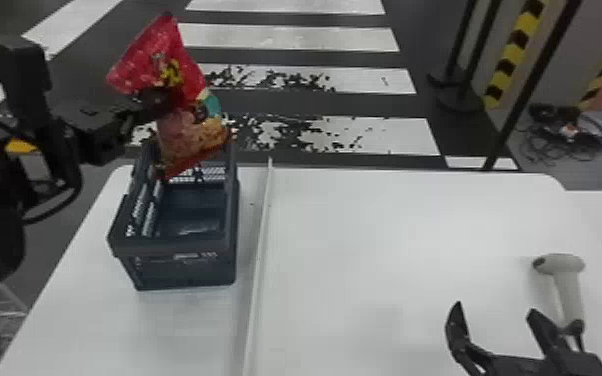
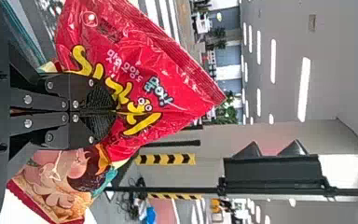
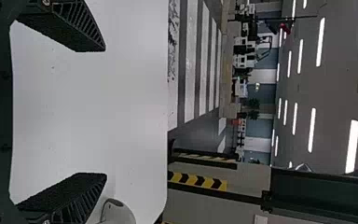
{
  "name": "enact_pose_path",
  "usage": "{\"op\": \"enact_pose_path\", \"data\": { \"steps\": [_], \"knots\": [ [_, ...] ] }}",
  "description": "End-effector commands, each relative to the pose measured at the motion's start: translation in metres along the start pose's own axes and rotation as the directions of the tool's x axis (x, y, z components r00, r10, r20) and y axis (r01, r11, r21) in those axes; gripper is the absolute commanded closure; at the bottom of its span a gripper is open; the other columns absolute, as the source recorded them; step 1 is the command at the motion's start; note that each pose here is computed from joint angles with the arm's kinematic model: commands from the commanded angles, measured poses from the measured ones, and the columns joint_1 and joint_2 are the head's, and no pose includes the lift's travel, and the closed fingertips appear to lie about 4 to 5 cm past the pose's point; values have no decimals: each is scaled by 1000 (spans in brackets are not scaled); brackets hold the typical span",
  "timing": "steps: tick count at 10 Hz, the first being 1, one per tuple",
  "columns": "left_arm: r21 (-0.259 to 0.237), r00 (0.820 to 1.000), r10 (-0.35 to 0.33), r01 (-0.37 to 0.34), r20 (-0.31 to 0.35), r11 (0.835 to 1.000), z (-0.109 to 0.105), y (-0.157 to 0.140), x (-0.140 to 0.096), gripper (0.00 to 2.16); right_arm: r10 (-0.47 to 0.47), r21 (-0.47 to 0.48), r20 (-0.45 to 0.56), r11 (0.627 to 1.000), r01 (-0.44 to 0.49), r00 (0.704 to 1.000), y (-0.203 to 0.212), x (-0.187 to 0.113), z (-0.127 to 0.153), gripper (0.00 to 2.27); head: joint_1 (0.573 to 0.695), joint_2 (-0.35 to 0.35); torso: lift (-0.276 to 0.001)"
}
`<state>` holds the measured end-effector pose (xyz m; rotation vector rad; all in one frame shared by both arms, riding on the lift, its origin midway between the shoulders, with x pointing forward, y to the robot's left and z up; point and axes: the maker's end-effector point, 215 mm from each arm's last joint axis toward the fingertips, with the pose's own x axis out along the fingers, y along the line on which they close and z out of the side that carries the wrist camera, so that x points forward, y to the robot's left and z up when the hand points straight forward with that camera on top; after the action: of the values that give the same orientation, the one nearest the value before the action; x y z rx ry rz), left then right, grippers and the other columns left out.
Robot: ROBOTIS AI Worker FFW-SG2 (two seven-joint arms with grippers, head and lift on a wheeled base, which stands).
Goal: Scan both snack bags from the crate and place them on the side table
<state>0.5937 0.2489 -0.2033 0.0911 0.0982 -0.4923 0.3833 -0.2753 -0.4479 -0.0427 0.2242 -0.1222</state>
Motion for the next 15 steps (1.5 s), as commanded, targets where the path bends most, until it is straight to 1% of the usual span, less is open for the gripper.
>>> {"op": "enact_pose_path", "data": {
  "steps": [1,2,3,4,5,6,7,8,9,11,12,13,14,15],
  "knots": [
    [-54,999,-46,47,21,997,7,-31,10,2138,2,2,11,1000,-2,1000,1,-3,6,26,695,-22,-95],
    [-86,996,-83,85,19,993,4,-55,21,2138,5,0,19,1000,-5,1000,3,-3,11,26,695,-46,-95],
    [-99,992,-125,128,34,987,10,-82,34,2138,3,-3,21,1000,-3,1000,2,-4,12,26,695,-74,-95],
    [-119,985,-166,170,37,978,9,-111,47,2138,2,-6,21,1000,-2,1000,2,-5,12,26,695,-92,-95],
    [-135,978,-205,207,30,969,4,-138,60,2138,1,-7,24,1000,-1,1000,1,-6,14,26,695,-128,-95],
    [-151,970,-243,242,12,958,-7,-164,71,2138,-5,-9,30,1000,5,1000,-3,-7,18,26,695,-171,-95],
    [-165,960,-279,273,-14,948,-21,-187,78,2138,-11,-10,35,1000,11,999,-6,-7,22,26,695,-208,-95],
    [-178,951,-304,291,-50,940,-39,-208,82,2138,-16,-13,38,1000,17,999,-9,-6,23,26,695,-227,-95],
    [-203,941,-325,301,-98,932,-60,-229,81,2138,-20,-15,39,1000,21,999,-12,-6,23,26,695,-259,-95],
    [-224,913,-370,330,-170,917,-94,-265,77,2138,-26,-16,46,1000,27,999,-15,-4,27,26,695,-315,-95],
    [-213,895,-395,353,-208,911,-110,-287,78,2138,-26,-15,52,1000,27,998,-15,-3,30,26,695,-328,-95],
    [-230,869,-427,375,-250,898,-134,-309,78,2138,-27,-16,57,999,28,998,-16,-3,33,26,695,-350,-95],
    [-247,845,-450,388,-289,888,-157,-328,79,2138,-32,-15,55,999,33,998,-18,-3,33,26,695,-350,-95],
    [-258,825,-457,387,-333,885,-182,-338,79,2138,-36,-15,57,999,37,998,-21,-4,34,26,695,-350,-95]
  ]
}}
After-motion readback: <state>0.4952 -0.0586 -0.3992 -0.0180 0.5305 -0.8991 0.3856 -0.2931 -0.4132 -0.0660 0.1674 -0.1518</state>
